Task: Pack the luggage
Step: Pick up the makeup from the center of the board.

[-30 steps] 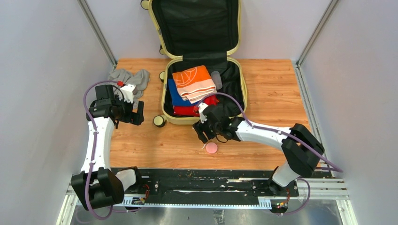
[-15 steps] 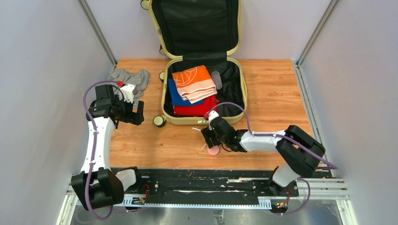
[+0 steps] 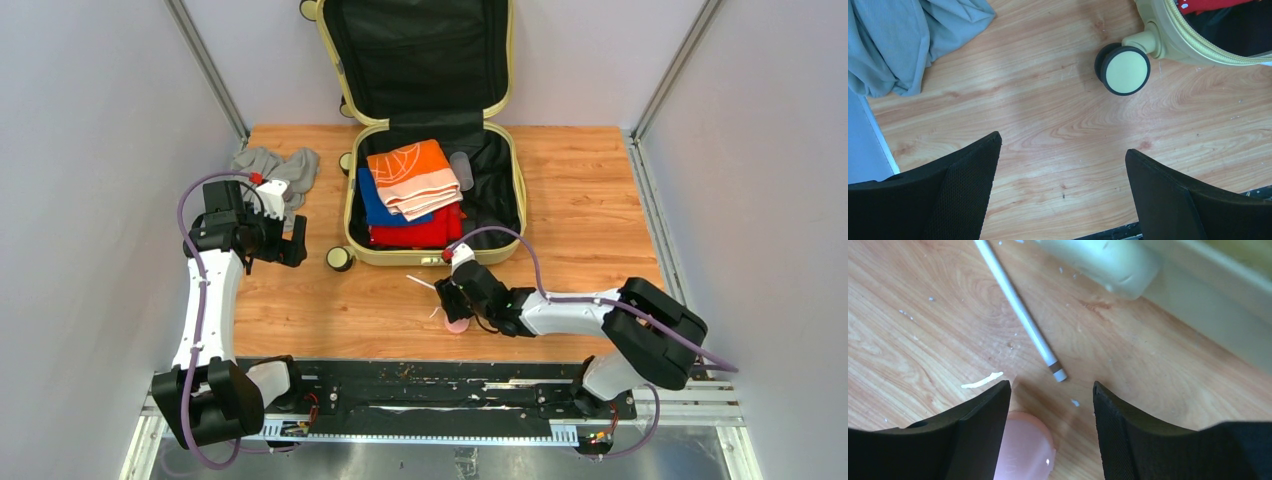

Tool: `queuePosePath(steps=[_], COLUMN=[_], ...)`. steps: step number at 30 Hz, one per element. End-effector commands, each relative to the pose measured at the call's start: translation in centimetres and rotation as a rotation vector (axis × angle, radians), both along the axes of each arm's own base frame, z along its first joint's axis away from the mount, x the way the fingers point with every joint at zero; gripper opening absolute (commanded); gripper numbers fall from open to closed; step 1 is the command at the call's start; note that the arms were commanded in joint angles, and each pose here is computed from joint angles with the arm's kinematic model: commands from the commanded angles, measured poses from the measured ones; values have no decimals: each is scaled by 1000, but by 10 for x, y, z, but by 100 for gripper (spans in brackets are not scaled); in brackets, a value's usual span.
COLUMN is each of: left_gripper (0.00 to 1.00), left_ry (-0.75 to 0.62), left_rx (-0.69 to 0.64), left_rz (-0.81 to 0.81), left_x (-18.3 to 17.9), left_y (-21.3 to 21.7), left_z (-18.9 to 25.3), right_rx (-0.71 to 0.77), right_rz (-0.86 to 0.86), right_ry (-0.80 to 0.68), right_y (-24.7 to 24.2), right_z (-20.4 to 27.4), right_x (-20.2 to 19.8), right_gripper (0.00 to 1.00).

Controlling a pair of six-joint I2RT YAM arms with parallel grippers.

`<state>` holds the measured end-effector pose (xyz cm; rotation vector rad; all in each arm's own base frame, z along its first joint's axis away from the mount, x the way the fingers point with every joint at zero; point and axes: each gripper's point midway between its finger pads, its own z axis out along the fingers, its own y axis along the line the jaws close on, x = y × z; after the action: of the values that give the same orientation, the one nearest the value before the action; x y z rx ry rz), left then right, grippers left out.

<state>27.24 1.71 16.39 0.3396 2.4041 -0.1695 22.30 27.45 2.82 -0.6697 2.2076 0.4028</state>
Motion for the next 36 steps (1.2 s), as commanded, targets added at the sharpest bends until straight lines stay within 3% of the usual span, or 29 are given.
queuePosePath(steps=[1,12,21,30,36], left_gripper=[100,100,100,100,100], left_ry=[-11,-25,-26,-44,-50], left_rx=[-4,24,16,18,13], left_rz=[-7,-2,-3,-2,-3], left_x=[-1,-1,-2,-1,0], left_y=[0,4,2,2,1], left_z=[7,11,12,19,22], right_rx=[-44,-36,-101,-139,-73], right_rz=[-39,102,138,178,250], right_ry=[-50,-15,-18,-26,-54], right_y=[-11,40,53,64,81], right_z=[6,-15,-26,-21,27], right_x=[7,-3,-21,-24,-31], right_gripper=[66,62,40,1,0])
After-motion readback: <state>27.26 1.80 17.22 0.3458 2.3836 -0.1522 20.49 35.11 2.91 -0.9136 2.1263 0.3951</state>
